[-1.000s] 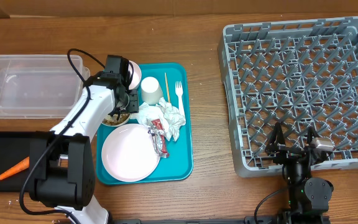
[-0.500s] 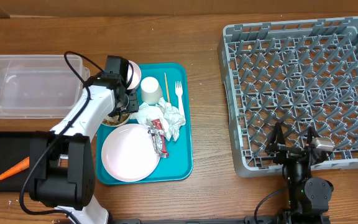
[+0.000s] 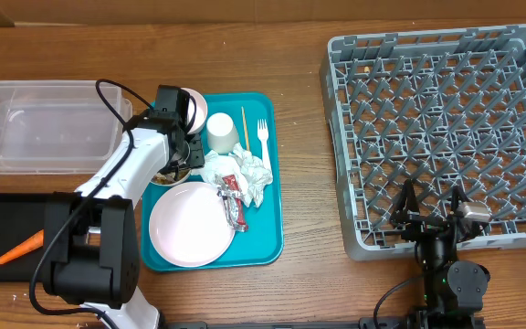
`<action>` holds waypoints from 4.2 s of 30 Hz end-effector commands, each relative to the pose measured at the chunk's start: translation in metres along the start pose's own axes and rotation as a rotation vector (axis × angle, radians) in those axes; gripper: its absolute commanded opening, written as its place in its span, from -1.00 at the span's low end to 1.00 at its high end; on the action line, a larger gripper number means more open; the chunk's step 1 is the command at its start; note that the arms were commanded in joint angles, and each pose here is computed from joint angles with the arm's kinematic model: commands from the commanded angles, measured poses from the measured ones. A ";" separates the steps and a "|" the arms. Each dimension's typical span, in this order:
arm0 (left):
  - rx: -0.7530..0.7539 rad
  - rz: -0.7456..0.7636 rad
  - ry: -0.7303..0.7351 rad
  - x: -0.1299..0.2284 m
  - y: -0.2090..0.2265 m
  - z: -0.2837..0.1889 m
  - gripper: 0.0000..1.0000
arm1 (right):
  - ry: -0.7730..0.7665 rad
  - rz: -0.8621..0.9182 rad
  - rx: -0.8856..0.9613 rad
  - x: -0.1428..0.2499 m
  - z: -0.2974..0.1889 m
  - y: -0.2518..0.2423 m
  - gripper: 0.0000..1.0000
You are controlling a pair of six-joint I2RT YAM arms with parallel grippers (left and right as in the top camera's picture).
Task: Sort waste into correct bins and load items into the dishwasher
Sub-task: 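Move the left gripper to the rice bowl and grasp its rim, then lift the rice bowl with the left gripper and carry it left, then tip the rice bowl over the black tray to dump the food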
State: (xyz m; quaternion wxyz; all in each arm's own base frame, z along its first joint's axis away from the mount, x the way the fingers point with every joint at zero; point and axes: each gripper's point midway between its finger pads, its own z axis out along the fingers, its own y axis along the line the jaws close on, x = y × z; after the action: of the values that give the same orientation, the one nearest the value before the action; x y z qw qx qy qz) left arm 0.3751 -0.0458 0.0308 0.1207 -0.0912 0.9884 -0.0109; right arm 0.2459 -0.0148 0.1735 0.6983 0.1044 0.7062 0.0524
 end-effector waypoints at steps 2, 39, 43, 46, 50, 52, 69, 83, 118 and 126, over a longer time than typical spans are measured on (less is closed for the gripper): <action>0.015 -0.019 -0.018 0.002 -0.002 0.001 -0.10 | -0.004 -0.007 0.006 0.002 0.000 -0.002 1.00; 0.039 0.088 -0.072 -0.016 -0.033 -0.018 -0.92 | -0.004 -0.007 0.006 0.002 0.000 -0.002 1.00; 0.048 0.090 -0.080 -0.024 -0.042 -0.033 -0.92 | -0.004 -0.007 0.006 0.002 0.000 -0.002 1.00; 0.052 0.064 -0.087 -0.035 -0.046 -0.054 -0.92 | -0.004 -0.007 0.006 0.002 0.000 -0.002 1.00; 0.060 0.063 -0.109 -0.048 -0.050 -0.079 -0.92 | -0.004 -0.007 0.006 0.002 0.000 -0.002 1.00; 0.061 0.063 -0.112 -0.050 -0.050 -0.089 -0.92 | -0.004 -0.007 0.006 0.002 0.000 -0.002 1.00; 0.018 -0.213 -0.242 -0.037 0.024 -0.217 -0.92 | -0.004 -0.007 0.006 0.002 0.000 -0.002 1.00; 0.311 -0.683 -0.107 0.003 0.160 -0.183 -0.92 | -0.004 -0.007 0.006 0.002 0.000 -0.002 1.00; 0.761 -1.258 -0.336 0.028 0.296 -0.102 -0.92 | -0.004 -0.007 0.006 0.002 0.000 -0.002 1.00; 0.950 -1.197 -0.395 0.014 0.291 -0.117 -0.92 | -0.004 -0.007 0.006 0.002 0.000 -0.002 1.00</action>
State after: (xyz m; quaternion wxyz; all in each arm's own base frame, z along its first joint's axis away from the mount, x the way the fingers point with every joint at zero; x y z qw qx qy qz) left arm 0.2782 0.2425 0.1213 0.2874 -0.5668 0.6298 -0.4467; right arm 0.2459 -0.0148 0.1734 0.6982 0.1044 0.7063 0.0524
